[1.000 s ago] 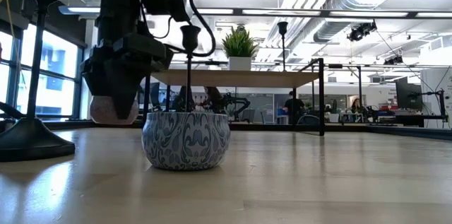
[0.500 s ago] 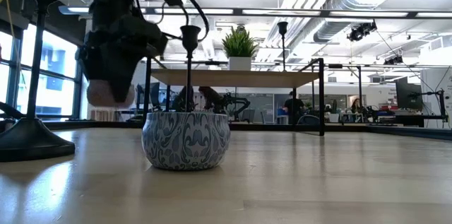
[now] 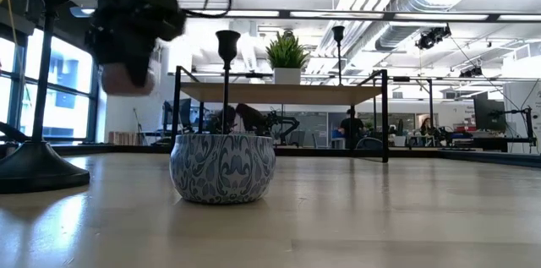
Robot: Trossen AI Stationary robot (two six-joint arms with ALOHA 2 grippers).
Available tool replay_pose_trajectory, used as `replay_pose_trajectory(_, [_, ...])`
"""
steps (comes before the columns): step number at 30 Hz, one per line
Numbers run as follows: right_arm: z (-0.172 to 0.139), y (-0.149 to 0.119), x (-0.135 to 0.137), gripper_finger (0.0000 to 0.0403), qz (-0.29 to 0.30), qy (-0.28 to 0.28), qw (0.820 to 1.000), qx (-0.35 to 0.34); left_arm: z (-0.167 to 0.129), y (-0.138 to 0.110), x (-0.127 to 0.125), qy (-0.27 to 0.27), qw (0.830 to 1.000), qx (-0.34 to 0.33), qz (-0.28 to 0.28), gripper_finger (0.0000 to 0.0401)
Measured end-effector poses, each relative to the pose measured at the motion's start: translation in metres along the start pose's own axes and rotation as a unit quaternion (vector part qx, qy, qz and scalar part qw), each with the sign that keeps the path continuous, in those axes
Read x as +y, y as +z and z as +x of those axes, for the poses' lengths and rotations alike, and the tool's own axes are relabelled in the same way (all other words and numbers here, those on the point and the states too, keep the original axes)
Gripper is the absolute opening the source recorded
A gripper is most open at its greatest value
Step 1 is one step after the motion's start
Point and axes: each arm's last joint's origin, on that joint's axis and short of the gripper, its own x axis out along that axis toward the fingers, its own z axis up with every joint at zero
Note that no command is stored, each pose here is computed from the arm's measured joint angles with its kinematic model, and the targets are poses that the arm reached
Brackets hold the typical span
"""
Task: Pick & Place candle stick holders
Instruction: Put the purple pink scented candle on the shelf
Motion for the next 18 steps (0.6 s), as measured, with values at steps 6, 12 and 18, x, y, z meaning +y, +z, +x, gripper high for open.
replay_pose_trajectory(6, [0.000, 0.001, 0.000, 0.0240, 0.000, 0.001, 1.000, -0.004, -0.033, 0.000, 0.008, 0.015, 0.999, -0.041, -0.003, 0.0292])
replay_pose_trajectory(12, [0.000, 0.001, 0.000, 0.0240, 0.000, 0.001, 1.000, -0.004, -0.086, 0.008, 0.011, 0.022, 0.992, -0.126, 0.012, 0.0292])
replay_pose_trajectory(18, [0.000, 0.001, 0.000, 0.0240, -0.007, 0.001, 1.000, -0.005, -0.134, 0.026, 0.022, 0.024, 0.984, -0.176, 0.020, 0.0292])
